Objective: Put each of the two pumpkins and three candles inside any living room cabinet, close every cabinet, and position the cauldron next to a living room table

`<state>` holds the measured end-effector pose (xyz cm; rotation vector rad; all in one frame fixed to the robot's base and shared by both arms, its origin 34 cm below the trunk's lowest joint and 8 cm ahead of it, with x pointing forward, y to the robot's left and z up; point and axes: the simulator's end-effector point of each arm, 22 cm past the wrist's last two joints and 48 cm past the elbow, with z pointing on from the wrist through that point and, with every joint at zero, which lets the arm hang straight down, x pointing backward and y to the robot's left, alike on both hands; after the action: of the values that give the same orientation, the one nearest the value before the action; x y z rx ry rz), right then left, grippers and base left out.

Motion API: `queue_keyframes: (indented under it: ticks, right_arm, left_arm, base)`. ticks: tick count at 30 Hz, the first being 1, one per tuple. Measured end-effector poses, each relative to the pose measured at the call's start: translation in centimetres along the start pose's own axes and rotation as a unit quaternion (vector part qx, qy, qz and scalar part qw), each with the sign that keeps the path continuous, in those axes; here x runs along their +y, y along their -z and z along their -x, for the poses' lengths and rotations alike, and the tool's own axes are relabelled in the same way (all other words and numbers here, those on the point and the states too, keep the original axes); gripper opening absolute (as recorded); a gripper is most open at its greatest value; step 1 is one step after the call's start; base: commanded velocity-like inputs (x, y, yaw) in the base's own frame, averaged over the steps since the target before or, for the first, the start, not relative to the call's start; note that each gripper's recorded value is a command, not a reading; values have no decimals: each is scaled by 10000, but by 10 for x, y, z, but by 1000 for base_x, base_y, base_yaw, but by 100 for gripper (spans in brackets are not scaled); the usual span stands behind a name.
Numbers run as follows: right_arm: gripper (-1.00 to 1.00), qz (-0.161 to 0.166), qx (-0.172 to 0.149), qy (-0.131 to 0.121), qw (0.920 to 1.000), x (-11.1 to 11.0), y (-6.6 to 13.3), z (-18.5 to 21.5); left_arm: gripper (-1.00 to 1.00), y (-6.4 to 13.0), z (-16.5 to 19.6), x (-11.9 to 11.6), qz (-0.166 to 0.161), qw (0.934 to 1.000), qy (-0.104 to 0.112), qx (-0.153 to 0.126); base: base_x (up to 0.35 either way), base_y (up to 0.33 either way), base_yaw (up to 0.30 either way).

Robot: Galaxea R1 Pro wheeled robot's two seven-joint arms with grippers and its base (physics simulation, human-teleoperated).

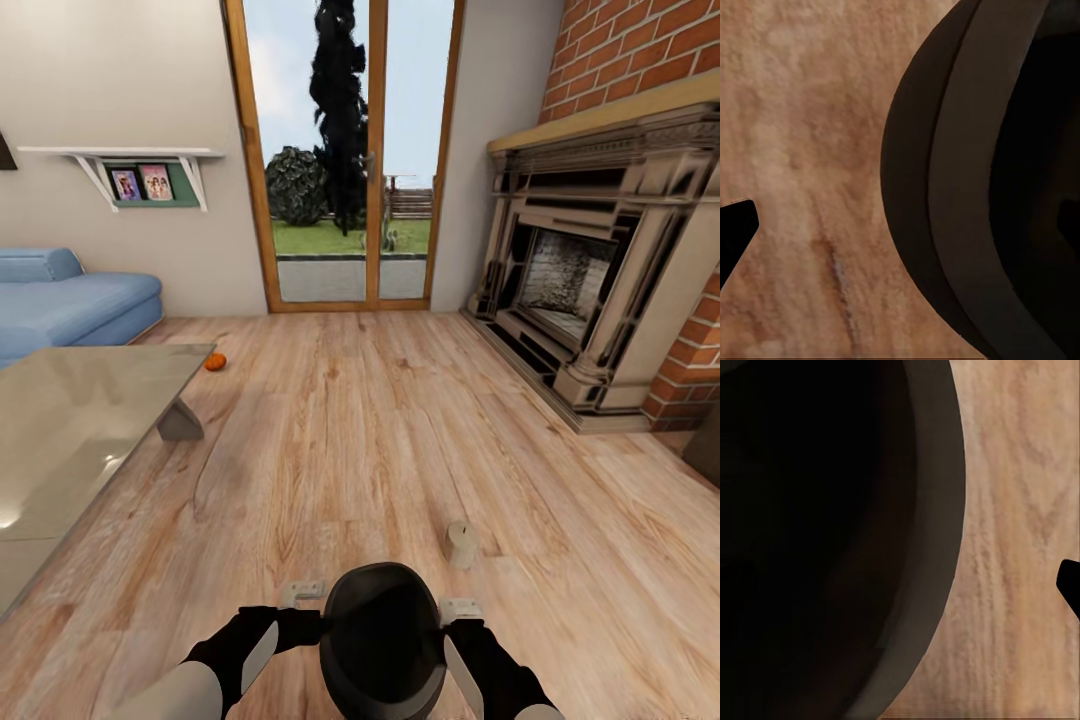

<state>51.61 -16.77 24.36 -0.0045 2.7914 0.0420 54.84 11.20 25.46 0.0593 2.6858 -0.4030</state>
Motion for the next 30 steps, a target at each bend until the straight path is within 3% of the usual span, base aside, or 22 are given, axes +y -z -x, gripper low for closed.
queue_keyframes:
  ticks: [11,30]
  right_arm:
    - [100,-500,33,-34,9987,-23,-2,-2]
    - [100,-515,116,-41,9986,-21,-7,-9]
  left_arm:
    - [100,-3,-3,1,-1,10000,12,38]
    - [100,-8,-11,0,-62,9999,38,122]
  base:
    - [0,0,0]
    - [0,0,0]
